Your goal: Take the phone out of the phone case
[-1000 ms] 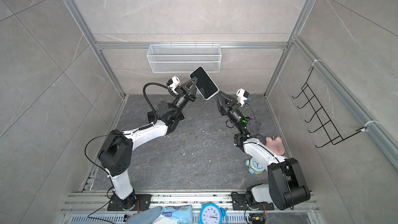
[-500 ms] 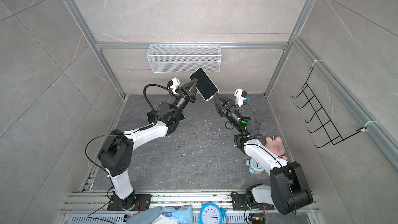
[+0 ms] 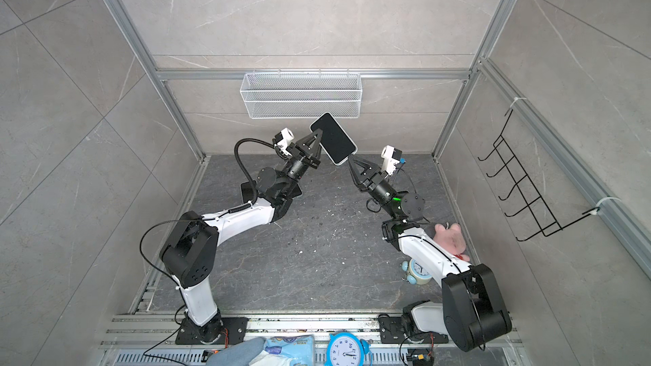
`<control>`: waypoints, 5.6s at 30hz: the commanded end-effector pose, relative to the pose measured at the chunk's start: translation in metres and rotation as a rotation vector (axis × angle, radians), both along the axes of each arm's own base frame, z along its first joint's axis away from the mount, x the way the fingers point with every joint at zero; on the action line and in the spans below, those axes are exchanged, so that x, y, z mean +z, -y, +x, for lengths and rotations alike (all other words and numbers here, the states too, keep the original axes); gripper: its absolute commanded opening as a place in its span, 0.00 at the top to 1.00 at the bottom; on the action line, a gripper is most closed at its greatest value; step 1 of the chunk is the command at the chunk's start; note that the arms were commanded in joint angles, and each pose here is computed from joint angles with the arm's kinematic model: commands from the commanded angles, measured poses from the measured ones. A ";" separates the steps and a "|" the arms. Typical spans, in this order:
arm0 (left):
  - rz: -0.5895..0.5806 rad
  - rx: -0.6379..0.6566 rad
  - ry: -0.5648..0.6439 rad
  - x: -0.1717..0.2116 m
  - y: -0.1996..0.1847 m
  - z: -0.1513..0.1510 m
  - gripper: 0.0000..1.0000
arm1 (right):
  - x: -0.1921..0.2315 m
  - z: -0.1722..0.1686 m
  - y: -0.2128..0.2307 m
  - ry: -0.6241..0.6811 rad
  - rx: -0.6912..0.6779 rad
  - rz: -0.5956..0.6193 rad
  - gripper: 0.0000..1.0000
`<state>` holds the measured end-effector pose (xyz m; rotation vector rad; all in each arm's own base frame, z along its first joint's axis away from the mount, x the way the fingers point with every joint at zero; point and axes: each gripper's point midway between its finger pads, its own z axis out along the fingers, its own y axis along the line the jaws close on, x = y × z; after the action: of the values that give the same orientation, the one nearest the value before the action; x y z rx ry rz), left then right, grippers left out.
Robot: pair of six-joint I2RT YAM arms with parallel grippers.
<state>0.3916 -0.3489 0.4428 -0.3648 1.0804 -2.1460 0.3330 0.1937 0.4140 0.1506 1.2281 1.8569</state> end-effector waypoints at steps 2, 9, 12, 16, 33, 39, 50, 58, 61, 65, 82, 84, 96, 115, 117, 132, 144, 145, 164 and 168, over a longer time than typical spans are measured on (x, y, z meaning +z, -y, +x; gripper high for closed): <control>-0.116 0.003 0.122 0.049 -0.023 -0.027 1.00 | -0.005 -0.001 -0.003 -0.002 -0.005 -0.029 0.78; -0.129 -0.007 0.120 0.052 -0.023 -0.028 1.00 | -0.017 0.005 -0.004 -0.028 -0.015 -0.039 0.82; -0.129 -0.017 0.131 0.055 -0.021 -0.031 1.00 | -0.022 0.008 -0.005 -0.041 -0.021 -0.043 0.83; -0.125 -0.023 0.134 0.055 -0.018 -0.031 1.00 | -0.023 0.014 -0.006 -0.046 -0.023 -0.047 0.83; -0.116 -0.045 0.157 0.058 -0.009 -0.040 1.00 | -0.074 0.042 -0.011 -0.230 -0.076 -0.165 0.85; -0.112 -0.050 0.166 0.059 -0.007 -0.043 1.00 | -0.081 0.049 -0.012 -0.250 -0.081 -0.179 0.84; -0.107 -0.055 0.178 0.062 -0.006 -0.047 1.00 | -0.100 0.057 -0.014 -0.310 -0.091 -0.216 0.83; -0.108 -0.054 0.187 0.064 -0.006 -0.048 1.00 | -0.115 0.060 -0.014 -0.353 -0.100 -0.252 0.83; -0.109 -0.051 0.185 0.064 -0.006 -0.048 1.00 | -0.122 0.062 -0.015 -0.375 -0.098 -0.263 0.84; -0.108 -0.052 0.183 0.063 -0.005 -0.048 1.00 | -0.127 0.063 -0.016 -0.394 -0.097 -0.270 0.84; -0.112 -0.044 0.185 0.064 -0.006 -0.048 1.00 | -0.141 0.065 -0.020 -0.435 -0.088 -0.292 0.84; -0.114 -0.043 0.190 0.067 -0.007 -0.049 1.00 | -0.144 0.065 -0.020 -0.440 -0.087 -0.295 0.84; -0.117 -0.044 0.198 0.070 -0.007 -0.051 1.00 | -0.158 0.068 -0.022 -0.481 -0.082 -0.306 0.84; -0.101 -0.034 0.153 0.053 -0.006 -0.046 1.00 | -0.146 0.064 -0.022 -0.433 -0.078 -0.260 0.70; -0.097 -0.023 0.127 0.045 -0.009 -0.042 1.00 | -0.137 0.058 -0.018 -0.411 -0.090 -0.253 0.63; -0.040 0.135 -0.151 -0.034 -0.043 -0.019 1.00 | -0.108 -0.009 0.008 -0.318 -0.107 -0.288 0.46; -0.058 0.116 -0.159 -0.042 -0.039 -0.018 1.00 | -0.107 0.001 0.000 -0.312 -0.070 -0.252 0.46; -0.059 0.118 -0.160 -0.043 -0.039 -0.018 1.00 | -0.108 0.001 0.000 -0.313 -0.069 -0.255 0.46; -0.049 0.119 -0.170 -0.052 -0.032 -0.015 1.00 | -0.098 -0.005 -0.007 -0.281 -0.050 -0.248 0.46; -0.049 0.114 -0.170 -0.051 -0.030 -0.016 1.00 | -0.101 -0.002 -0.008 -0.289 -0.049 -0.253 0.46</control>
<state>0.3888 -0.3313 0.3430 -0.6825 1.2722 -1.9646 0.3325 0.1977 0.3008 0.3581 1.6631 1.6378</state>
